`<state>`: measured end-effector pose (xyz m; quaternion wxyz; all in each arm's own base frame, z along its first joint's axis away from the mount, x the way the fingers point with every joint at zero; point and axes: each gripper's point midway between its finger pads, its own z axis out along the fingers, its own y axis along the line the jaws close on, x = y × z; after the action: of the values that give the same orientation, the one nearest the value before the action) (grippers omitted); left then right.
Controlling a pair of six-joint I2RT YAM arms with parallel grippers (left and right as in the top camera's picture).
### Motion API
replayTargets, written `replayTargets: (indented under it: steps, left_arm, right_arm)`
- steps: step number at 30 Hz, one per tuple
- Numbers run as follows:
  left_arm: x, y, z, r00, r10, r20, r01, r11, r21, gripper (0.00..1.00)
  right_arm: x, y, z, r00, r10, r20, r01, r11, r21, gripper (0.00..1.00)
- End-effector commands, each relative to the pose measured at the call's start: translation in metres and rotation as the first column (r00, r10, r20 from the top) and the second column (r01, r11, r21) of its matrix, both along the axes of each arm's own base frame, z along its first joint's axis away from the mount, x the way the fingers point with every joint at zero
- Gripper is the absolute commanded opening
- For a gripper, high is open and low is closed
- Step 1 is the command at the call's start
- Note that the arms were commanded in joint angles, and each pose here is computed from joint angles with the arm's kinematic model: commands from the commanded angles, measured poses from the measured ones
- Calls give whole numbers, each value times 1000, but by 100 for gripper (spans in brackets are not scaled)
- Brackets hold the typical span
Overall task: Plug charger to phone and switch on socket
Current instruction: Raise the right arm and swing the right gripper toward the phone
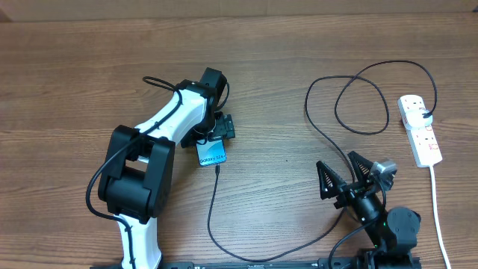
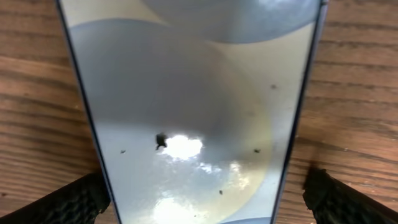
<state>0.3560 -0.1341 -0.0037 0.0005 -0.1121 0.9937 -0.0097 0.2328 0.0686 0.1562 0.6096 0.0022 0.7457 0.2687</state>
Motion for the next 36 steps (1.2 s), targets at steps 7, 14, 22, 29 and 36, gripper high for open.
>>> replayTargets:
  steps: [7,14,22,29,36]
  left_arm:
    - [-34,-3,-43,980,68,-187,-84,993,-79,93]
    - [-27,-3,-45,988,23,-152,-37,996,-86,77]
    - [-25,1,-45,990,17,-139,-26,998,-64,74]
    - [-36,-6,-42,981,-24,-192,-1,991,-133,72]
    - [-42,-13,-36,971,-90,-222,32,968,-249,69]
  right_arm:
    - [17,-4,69,995,-25,-101,21,999,-34,100]
    - [41,29,123,967,186,-174,-177,982,63,100]
    - [58,42,94,915,279,-293,-250,959,132,100]
    - [56,44,42,819,290,-494,-225,956,189,99]
    - [58,48,-14,656,302,-692,-129,948,291,88]
